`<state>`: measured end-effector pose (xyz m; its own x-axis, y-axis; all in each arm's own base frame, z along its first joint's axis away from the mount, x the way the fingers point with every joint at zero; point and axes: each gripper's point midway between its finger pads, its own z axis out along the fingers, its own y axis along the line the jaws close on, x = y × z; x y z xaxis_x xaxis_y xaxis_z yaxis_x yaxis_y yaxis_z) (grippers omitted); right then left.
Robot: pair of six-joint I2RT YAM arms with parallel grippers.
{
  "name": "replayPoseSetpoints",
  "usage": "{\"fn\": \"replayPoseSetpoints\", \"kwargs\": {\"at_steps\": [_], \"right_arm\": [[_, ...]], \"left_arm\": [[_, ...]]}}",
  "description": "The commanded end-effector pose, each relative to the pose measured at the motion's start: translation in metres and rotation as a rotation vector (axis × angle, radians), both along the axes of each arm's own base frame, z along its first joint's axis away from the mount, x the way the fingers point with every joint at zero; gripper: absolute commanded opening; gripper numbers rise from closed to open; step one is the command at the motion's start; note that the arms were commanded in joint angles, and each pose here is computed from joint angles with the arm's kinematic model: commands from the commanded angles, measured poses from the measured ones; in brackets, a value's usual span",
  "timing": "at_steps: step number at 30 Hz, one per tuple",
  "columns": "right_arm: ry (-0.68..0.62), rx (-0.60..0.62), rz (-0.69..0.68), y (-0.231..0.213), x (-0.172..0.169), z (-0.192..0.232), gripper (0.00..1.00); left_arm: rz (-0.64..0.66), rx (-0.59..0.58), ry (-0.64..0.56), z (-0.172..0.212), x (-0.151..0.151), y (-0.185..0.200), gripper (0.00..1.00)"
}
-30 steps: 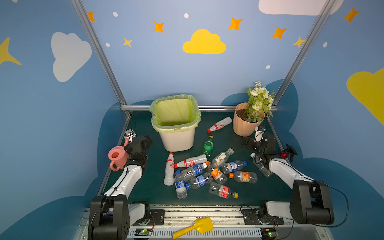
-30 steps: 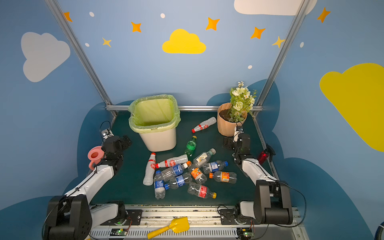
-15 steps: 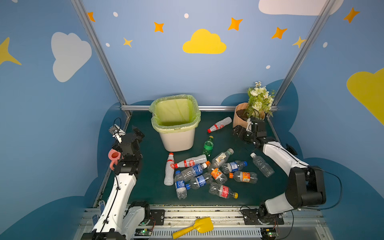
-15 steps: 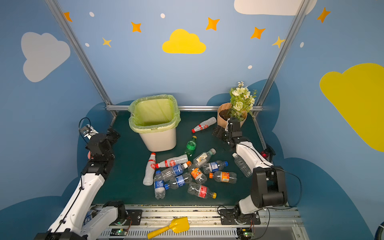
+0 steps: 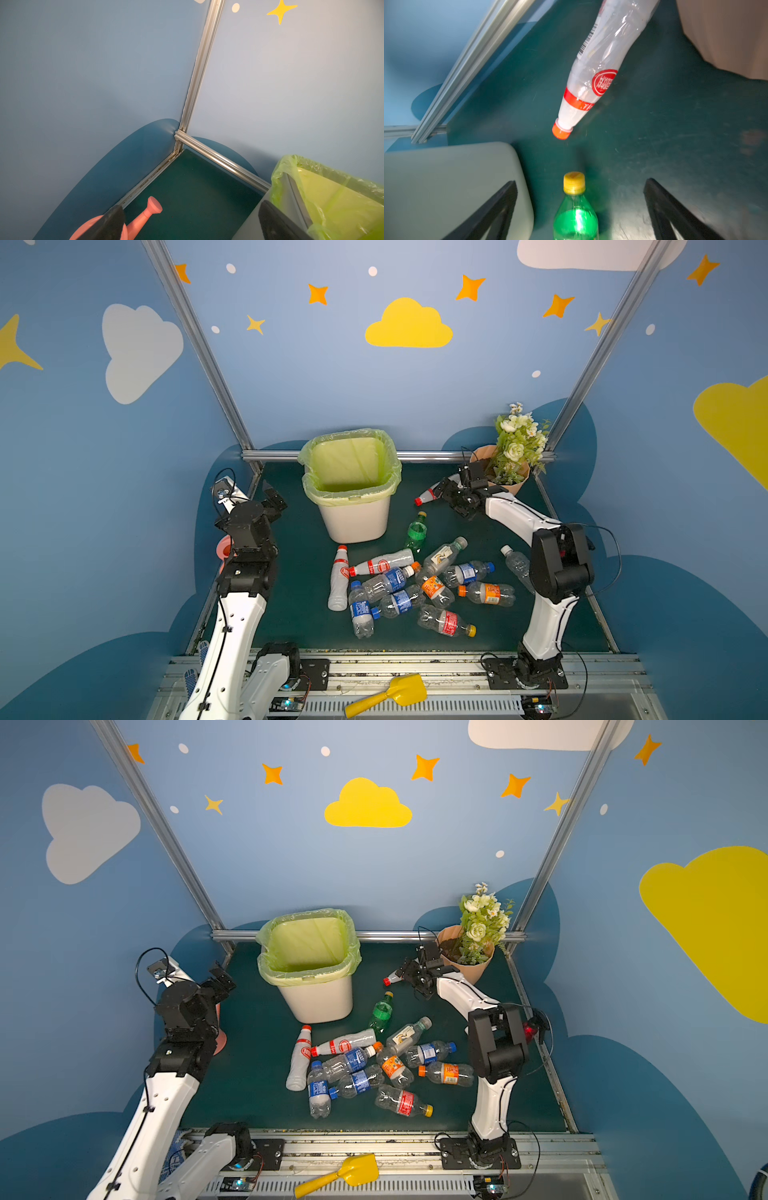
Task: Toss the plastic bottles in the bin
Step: 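Reach the right gripper to the white-and-red bottle while the left arm rises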
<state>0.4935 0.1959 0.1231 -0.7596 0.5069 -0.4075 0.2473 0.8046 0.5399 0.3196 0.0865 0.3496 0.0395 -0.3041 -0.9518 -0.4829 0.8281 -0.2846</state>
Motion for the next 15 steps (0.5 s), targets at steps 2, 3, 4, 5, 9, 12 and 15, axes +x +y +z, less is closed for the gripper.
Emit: {"fn": "replayPoseSetpoints", "kwargs": {"at_steps": [2, 3, 4, 5, 9, 12, 15], "right_arm": [[0.063, -0.037, -0.055, -0.002, 0.015, -0.014, 0.95], [0.076, -0.041, -0.054, 0.0, 0.018, -0.018, 0.95], [0.087, -0.047, -0.055, 0.001, 0.022, -0.022, 0.95], [0.102, -0.053, -0.058, 0.001, 0.024, -0.026, 0.95], [0.135, -0.068, -0.076, 0.0, 0.034, -0.036, 0.95], [0.159, -0.077, -0.083, -0.001, 0.04, -0.044, 0.95], [0.182, -0.085, -0.091, -0.004, 0.045, -0.051, 0.94]], "left_arm": [[-0.071, 0.054, 0.04, 0.004, 0.005, -0.01, 1.0], [-0.081, 0.061, 0.047, 0.004, 0.007, -0.011, 1.0], [-0.089, 0.064, 0.057, 0.003, 0.008, -0.012, 1.0], [-0.097, 0.067, 0.064, 0.003, 0.009, -0.014, 1.0], [-0.12, 0.081, 0.075, 0.002, 0.011, -0.017, 1.0], [-0.13, 0.094, 0.068, 0.0, 0.013, -0.018, 1.0], [-0.139, 0.097, 0.064, -0.002, 0.015, -0.019, 1.0]]}}
